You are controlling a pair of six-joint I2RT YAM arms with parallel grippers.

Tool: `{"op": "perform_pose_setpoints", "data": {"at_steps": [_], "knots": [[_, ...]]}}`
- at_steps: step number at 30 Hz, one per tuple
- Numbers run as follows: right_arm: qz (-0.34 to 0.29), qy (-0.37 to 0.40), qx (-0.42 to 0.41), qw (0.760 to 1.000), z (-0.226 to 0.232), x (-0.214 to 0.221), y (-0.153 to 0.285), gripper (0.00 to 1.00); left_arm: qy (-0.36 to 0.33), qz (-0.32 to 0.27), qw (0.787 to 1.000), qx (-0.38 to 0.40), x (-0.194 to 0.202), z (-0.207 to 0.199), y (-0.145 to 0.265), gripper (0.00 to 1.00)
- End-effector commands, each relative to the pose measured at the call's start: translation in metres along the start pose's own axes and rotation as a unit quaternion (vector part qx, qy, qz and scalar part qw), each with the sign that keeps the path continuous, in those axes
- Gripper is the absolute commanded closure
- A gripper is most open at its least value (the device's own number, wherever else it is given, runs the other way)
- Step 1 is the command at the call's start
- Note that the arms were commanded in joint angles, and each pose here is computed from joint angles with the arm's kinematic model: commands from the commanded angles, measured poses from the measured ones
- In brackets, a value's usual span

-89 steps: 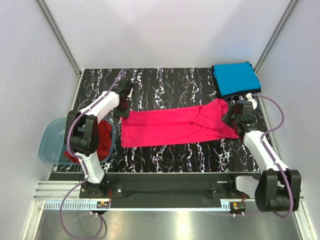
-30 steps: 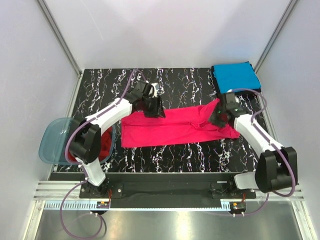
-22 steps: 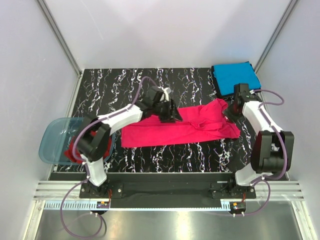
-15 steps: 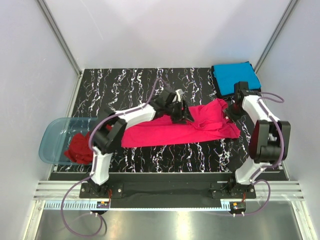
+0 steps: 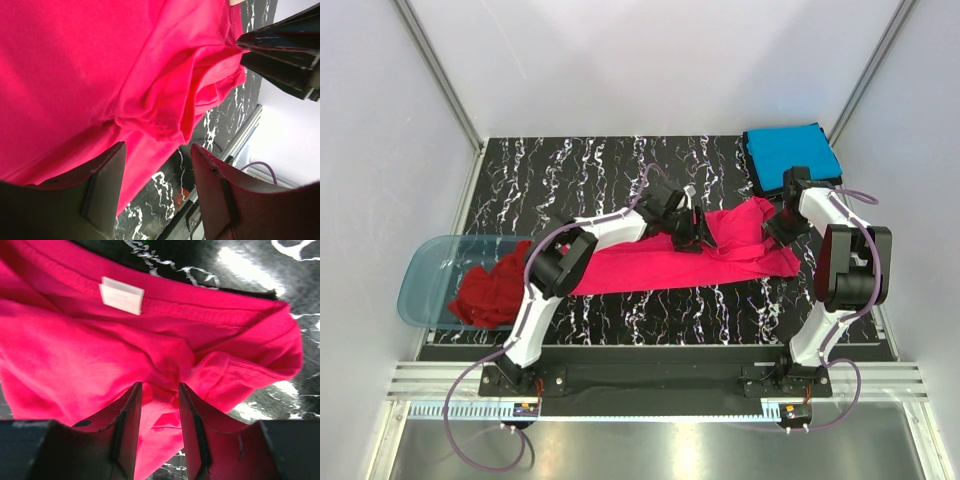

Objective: Fold and stack the t-shirts
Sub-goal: Fold the tshirt

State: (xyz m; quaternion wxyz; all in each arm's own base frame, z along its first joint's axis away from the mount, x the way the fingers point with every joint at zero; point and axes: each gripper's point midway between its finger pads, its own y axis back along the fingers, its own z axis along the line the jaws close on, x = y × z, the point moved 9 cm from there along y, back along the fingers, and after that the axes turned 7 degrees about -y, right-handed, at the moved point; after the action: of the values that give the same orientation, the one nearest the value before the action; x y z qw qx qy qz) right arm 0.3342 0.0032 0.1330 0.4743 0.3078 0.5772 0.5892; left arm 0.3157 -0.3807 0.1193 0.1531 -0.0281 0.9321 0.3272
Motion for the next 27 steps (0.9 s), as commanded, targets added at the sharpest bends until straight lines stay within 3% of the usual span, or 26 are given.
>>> {"op": "perform_pose_setpoints", "data": {"at_steps": [1, 10, 15, 20, 21, 24, 27], "knots": [[-0.003, 0.002, -0.03, 1.0, 0.009, -0.005, 0.005, 0.57, -0.03, -0.006, 0.998, 0.051, -0.009, -0.019, -0.007, 0.4], [-0.003, 0.013, -0.033, 0.999, 0.002, -0.001, 0.003, 0.59, -0.044, -0.003, 0.997, 0.068, -0.011, -0.026, -0.022, 0.4], [-0.003, 0.02, -0.041, 0.999, -0.005, 0.003, 0.005, 0.68, -0.047, 0.003, 0.996, 0.072, -0.007, -0.027, -0.026, 0.42], [-0.032, 0.037, -0.049, 0.998, -0.012, 0.0, 0.017, 0.96, -0.044, 0.019, 0.996, 0.075, 0.0, -0.03, -0.022, 0.6], [-0.04, 0.038, -0.059, 0.997, -0.015, -0.001, 0.025, 1.0, -0.045, 0.02, 0.996, 0.072, 0.002, -0.029, -0.021, 0.74], [-0.055, 0.038, -0.077, 0.995, -0.026, 0.003, 0.041, 1.0, -0.049, 0.023, 0.996, 0.068, 0.004, -0.03, -0.015, 0.97], [-0.075, 0.034, -0.084, 0.993, -0.044, 0.008, 0.051, 1.0, -0.056, 0.021, 0.996, 0.063, 0.004, -0.031, -0.01, 1.0]]}}
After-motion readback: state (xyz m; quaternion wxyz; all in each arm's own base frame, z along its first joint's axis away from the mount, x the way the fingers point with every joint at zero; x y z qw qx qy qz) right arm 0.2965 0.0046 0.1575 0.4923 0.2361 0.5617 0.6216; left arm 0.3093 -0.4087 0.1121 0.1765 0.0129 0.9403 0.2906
